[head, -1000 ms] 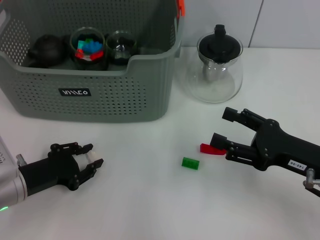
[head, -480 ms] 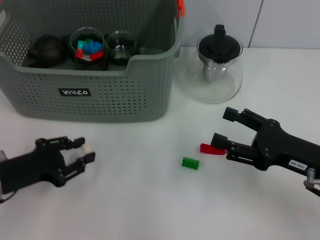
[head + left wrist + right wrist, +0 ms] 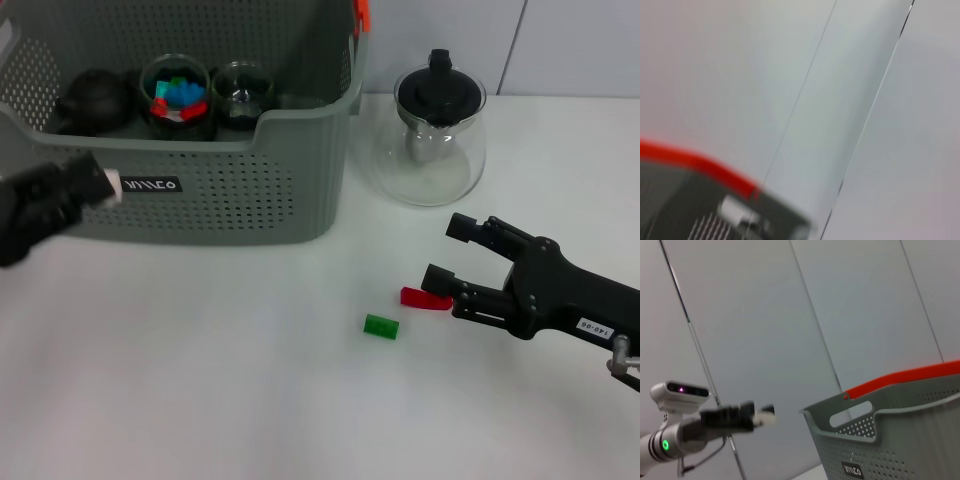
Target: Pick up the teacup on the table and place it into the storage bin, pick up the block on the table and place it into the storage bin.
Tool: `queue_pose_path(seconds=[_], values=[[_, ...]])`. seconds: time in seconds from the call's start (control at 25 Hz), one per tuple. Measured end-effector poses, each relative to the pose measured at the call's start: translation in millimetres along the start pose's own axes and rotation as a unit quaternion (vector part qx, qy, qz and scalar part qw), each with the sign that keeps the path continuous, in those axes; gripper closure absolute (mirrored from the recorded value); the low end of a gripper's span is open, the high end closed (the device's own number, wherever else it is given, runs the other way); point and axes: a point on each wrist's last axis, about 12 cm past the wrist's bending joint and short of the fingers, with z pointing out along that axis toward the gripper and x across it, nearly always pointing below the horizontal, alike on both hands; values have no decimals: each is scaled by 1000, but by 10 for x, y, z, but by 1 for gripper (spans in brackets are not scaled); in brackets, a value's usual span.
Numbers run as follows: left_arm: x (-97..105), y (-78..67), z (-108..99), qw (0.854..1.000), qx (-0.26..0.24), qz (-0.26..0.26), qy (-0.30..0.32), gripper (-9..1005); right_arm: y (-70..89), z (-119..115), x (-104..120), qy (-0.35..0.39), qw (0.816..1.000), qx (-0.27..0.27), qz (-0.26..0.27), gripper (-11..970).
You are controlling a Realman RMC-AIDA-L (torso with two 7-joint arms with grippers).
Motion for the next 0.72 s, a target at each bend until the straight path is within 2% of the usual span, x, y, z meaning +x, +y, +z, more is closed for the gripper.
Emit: queue_pose_path(seconds=[0.28,0.52,0.64,0.72], values=[[-273,56,144,996,20,-2,-87,582,-1,6,0,-1,1000,1,0,46],[-519,181,423,986,18,14,-163,582,-4,26,14,1,1000,4,1,50],[-676,304,668,987,2,14,-163,581,-3,29,16,2,1000,4,1,52],[-772,408,838,991,-16,8,-135,581,-3,26,17,2,1000,5,2,53]])
